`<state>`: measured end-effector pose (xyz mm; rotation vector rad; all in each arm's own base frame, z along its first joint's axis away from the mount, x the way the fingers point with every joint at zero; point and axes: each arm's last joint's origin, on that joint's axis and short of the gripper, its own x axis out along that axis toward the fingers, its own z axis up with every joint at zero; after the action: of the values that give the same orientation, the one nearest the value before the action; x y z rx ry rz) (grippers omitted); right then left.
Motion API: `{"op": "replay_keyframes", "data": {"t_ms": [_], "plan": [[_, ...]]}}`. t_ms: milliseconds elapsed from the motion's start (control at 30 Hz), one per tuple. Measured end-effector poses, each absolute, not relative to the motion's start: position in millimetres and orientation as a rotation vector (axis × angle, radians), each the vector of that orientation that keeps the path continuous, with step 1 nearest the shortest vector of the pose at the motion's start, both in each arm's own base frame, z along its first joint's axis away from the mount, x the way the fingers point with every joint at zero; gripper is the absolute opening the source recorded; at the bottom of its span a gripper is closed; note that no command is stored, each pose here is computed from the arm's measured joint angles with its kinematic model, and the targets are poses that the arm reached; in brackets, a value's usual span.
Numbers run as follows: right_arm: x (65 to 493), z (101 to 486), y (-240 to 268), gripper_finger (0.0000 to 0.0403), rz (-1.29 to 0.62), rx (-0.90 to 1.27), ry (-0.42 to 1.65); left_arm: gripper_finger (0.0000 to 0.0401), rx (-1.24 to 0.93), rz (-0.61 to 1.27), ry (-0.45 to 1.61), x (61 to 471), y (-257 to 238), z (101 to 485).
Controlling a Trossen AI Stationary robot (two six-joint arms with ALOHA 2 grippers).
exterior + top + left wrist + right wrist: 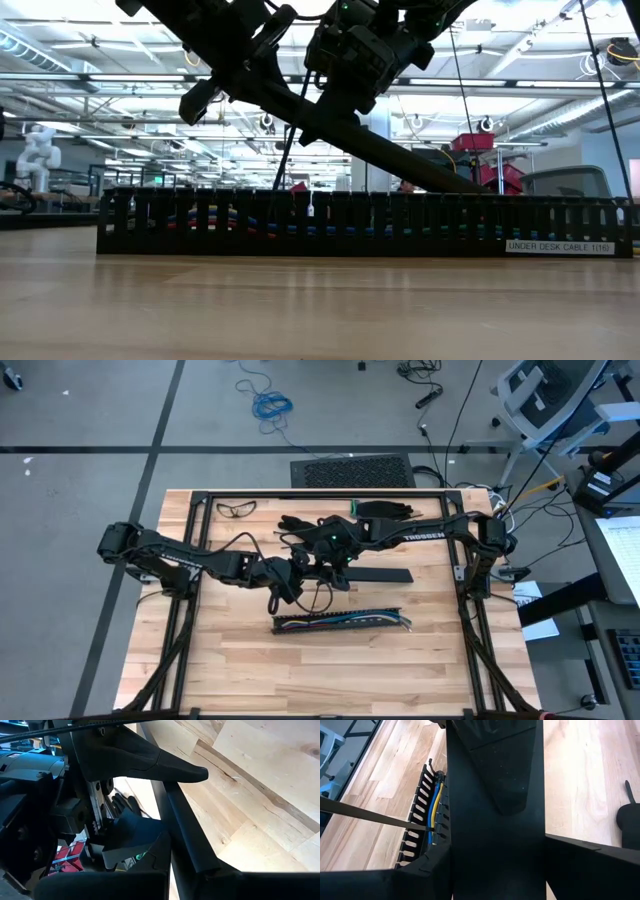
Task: Ziptie cables
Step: Insert the black cover of the black cable duct
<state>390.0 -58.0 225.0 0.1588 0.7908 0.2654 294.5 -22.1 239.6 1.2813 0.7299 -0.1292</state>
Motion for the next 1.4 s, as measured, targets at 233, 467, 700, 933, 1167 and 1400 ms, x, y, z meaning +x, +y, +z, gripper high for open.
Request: {"op": "replay_keyframes", "data": {"t_ms": [233,467,700,933,1167,1400], "plan": [[390,225,-58,0.023,0.264,0.158,0.789,0.0023,1.327,-0.151,0.732,294,-22,240],[391,225,-58,0.023,0.26,0.157,0.78,0.0085,1.297,-0.185,0.825,292,-22,249],[392,225,-60,0.0228,0.255,0.156,0.77,0.0193,1.413,-0.235,0.85,293,-21,251],[391,225,-66,0.0229,0.243,0.165,0.771,0.0212,1.501,-0.301,0.879,291,-21,248],[387,223,-71,0.0229,0.234,0.182,0.807,0.0212,1.501,-0.346,0.931,287,-21,244],[380,218,-72,0.0228,0.25,0.18,0.885,0.0213,1.477,-0.342,0.932,286,-22,243]]}}
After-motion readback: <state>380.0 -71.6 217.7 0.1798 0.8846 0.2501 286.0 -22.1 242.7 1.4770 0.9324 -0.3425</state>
